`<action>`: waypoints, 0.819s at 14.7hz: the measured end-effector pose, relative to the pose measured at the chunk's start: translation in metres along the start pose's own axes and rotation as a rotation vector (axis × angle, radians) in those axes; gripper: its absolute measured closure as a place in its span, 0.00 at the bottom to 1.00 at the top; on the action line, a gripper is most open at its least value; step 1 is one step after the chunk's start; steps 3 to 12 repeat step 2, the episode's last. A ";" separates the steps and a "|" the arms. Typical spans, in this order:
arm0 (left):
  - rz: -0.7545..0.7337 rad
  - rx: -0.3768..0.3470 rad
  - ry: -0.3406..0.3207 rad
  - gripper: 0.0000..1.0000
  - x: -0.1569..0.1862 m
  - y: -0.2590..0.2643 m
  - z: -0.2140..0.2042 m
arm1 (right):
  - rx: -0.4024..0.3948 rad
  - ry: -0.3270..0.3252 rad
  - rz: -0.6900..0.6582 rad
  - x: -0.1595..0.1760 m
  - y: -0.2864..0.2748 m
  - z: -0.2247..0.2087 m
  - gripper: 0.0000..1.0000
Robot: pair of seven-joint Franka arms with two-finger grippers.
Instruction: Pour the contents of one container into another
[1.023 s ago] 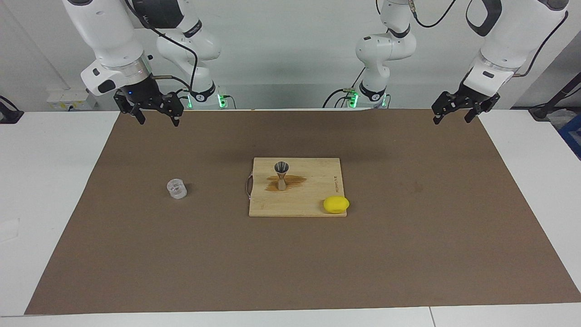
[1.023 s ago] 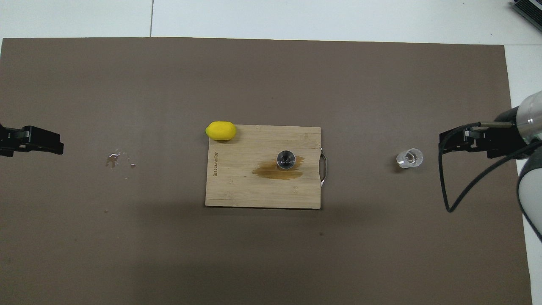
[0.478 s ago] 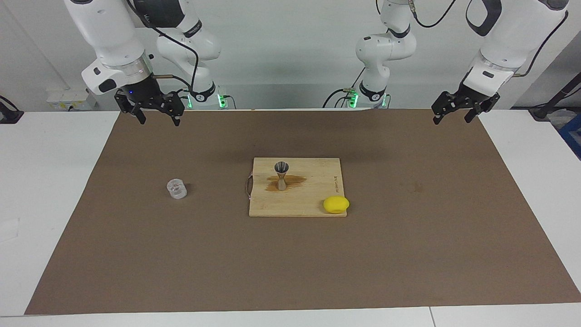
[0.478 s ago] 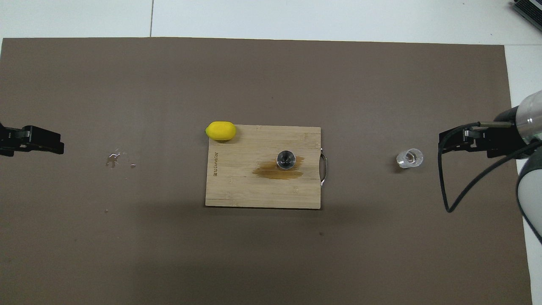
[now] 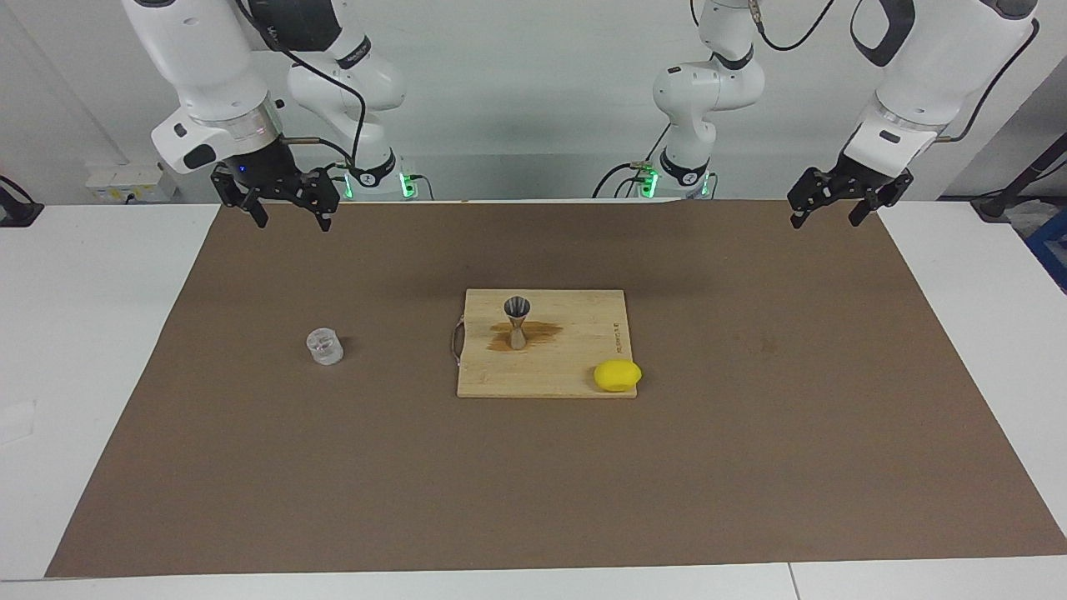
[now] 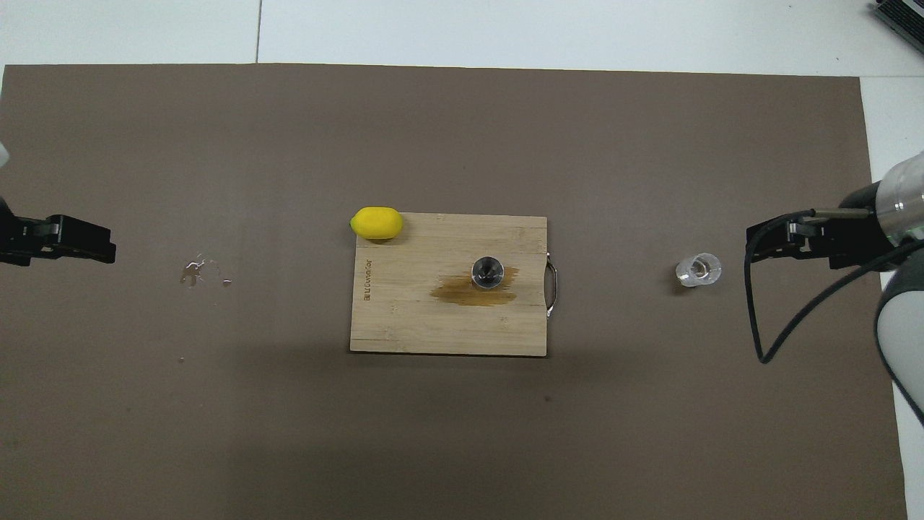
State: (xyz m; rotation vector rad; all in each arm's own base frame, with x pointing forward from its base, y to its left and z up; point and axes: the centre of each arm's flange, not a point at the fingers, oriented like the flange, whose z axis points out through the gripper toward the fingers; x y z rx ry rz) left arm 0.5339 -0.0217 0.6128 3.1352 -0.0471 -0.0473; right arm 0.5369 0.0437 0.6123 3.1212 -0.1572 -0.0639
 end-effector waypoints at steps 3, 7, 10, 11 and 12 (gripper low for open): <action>0.000 0.000 0.000 0.00 0.000 0.000 0.000 | 0.000 0.000 0.000 0.000 0.000 0.000 0.01; 0.000 0.000 0.000 0.00 0.000 0.000 0.000 | 0.000 0.000 0.000 0.000 0.000 0.000 0.01; 0.000 0.000 0.000 0.00 0.000 0.000 0.000 | 0.000 0.000 0.000 0.000 0.000 0.000 0.01; 0.000 0.000 0.000 0.00 0.000 0.000 0.000 | 0.000 0.000 0.000 0.000 0.000 0.000 0.01; 0.000 0.000 0.000 0.00 0.000 0.000 0.000 | 0.000 0.000 0.000 0.000 0.000 0.000 0.01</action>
